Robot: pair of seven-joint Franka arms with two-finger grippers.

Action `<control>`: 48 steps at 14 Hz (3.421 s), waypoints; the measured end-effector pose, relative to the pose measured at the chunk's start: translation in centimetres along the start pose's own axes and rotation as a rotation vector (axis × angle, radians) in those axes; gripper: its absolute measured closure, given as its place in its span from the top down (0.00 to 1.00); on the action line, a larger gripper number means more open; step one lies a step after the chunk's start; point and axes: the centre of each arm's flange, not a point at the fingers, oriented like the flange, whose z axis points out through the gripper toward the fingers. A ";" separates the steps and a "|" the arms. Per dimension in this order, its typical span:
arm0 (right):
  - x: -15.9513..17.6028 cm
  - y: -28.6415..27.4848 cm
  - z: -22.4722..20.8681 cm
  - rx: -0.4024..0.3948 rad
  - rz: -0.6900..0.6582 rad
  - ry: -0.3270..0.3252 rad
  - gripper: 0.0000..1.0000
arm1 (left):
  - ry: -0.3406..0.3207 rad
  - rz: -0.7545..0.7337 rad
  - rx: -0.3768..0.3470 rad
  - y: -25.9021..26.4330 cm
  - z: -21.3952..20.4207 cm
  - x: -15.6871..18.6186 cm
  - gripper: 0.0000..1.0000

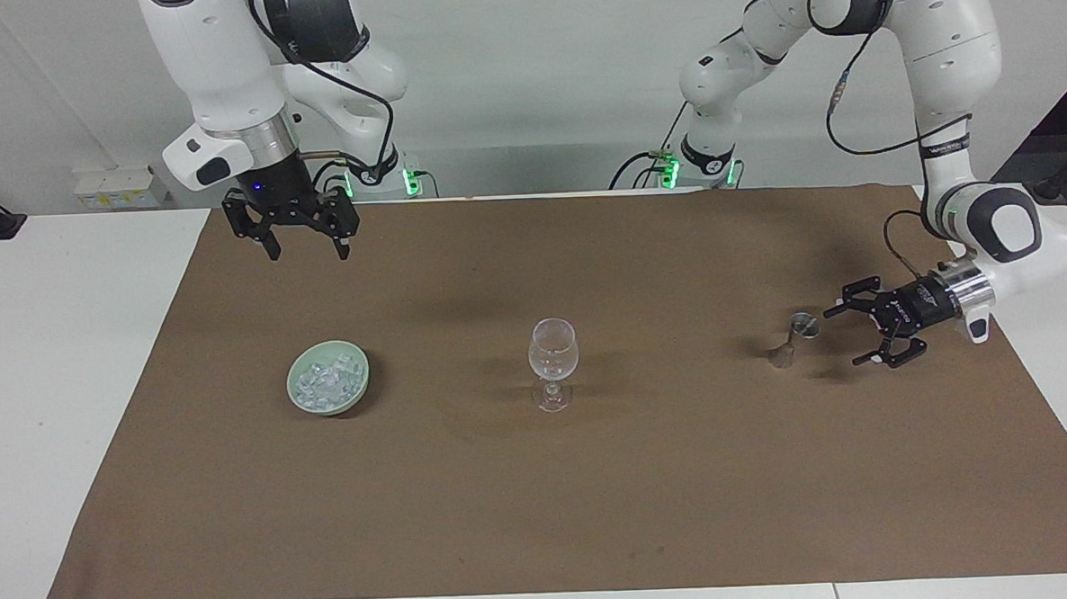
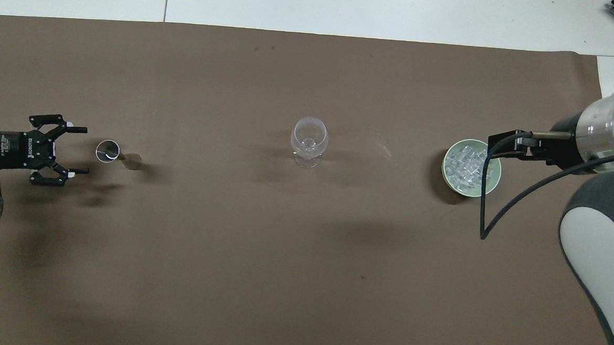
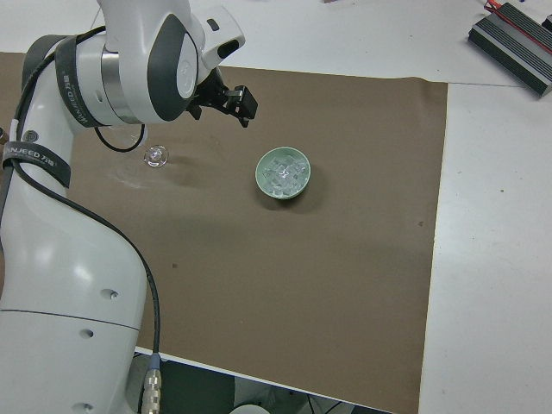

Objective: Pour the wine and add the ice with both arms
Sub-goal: 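Reach the left gripper to the small dark cup and grasp it, then lift the dark cup with the left gripper toward the glass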

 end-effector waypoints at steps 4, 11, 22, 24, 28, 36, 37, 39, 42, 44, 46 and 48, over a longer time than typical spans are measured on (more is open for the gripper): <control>0.0 0.0 0.0 0.000 0.000 0.000 1.00 | -0.023 0.090 -0.004 -0.4 2.7 0.1 1.00; 0.0 0.0 0.0 0.000 0.000 0.000 1.00 | -0.024 0.111 -0.033 0.2 5.2 -0.8 1.00; 0.0 0.0 0.0 0.000 0.000 0.000 1.00 | -0.025 0.095 -0.032 -0.3 5.5 -0.2 0.77; 0.0 0.0 0.0 0.000 0.000 0.000 1.00 | -0.026 0.092 -0.030 -0.5 5.6 -0.1 0.73; 0.0 0.0 0.0 0.000 0.000 0.000 1.00 | -0.028 0.092 -0.033 -0.5 5.5 -0.2 0.67; 0.0 0.0 0.0 0.000 0.000 0.000 1.00 | -0.053 0.086 -0.037 -0.6 5.4 -0.3 0.64; 0.0 0.0 0.0 0.000 0.000 0.000 1.00 | -0.055 0.086 -0.036 -0.6 5.4 -0.3 0.62; 0.0 0.0 0.0 0.000 0.000 0.000 1.00 | -0.059 0.086 -0.036 -0.6 5.4 -0.4 0.56; 0.0 0.0 0.0 0.000 0.000 0.000 1.00 | -0.067 0.086 -0.037 -0.6 5.4 -0.5 0.54; 0.0 0.0 0.0 0.000 0.000 0.000 1.00 | -0.070 0.087 -0.037 -0.6 5.3 -0.6 0.50; 0.0 0.0 0.0 0.000 0.000 0.000 1.00 | -0.070 0.087 -0.039 -0.6 5.2 -0.6 0.49; 0.0 0.0 0.0 0.000 0.000 0.000 1.00 | -0.070 0.087 -0.041 -0.6 5.0 -0.6 0.49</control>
